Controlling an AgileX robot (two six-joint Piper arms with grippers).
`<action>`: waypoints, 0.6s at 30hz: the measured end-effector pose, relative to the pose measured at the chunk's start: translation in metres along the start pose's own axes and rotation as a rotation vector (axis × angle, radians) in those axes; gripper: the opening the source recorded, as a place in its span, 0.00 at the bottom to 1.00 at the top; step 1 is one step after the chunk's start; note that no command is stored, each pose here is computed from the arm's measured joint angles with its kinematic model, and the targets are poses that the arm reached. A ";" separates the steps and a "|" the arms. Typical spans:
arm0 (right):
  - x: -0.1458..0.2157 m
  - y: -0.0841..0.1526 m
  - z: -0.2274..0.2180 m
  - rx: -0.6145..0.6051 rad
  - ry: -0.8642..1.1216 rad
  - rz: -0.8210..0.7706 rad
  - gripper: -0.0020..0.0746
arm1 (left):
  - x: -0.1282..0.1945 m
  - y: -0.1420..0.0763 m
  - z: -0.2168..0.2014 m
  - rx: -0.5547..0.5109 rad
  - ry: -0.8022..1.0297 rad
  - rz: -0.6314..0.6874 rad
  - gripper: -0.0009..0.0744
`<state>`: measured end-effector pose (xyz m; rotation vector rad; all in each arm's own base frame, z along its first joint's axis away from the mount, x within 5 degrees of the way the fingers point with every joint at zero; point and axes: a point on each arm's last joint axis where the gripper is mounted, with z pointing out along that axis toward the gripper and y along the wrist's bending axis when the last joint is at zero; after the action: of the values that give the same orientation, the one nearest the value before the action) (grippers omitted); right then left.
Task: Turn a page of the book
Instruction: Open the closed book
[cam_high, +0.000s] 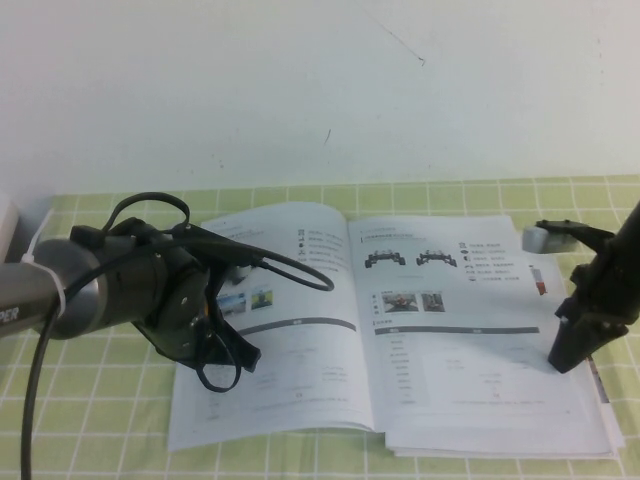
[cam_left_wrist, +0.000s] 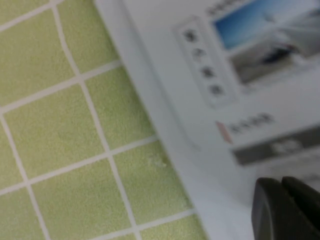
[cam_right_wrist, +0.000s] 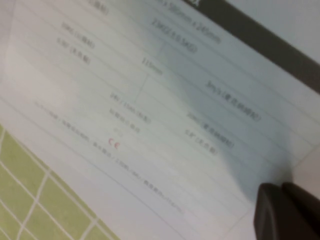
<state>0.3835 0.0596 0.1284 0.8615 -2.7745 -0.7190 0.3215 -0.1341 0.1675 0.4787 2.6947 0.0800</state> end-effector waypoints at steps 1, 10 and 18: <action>0.004 -0.004 -0.002 -0.003 -0.004 0.015 0.02 | 0.000 0.000 0.000 0.002 0.000 0.000 0.01; 0.038 -0.016 -0.010 0.018 -0.059 0.094 0.02 | -0.003 -0.001 0.000 0.018 -0.038 0.016 0.01; 0.037 -0.002 -0.008 -0.012 -0.084 0.058 0.02 | -0.006 -0.002 0.000 0.026 -0.065 0.018 0.01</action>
<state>0.3567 0.0338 0.1344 0.7621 -2.8528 -0.7782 0.3259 -0.1379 0.1696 0.5049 2.6312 0.0341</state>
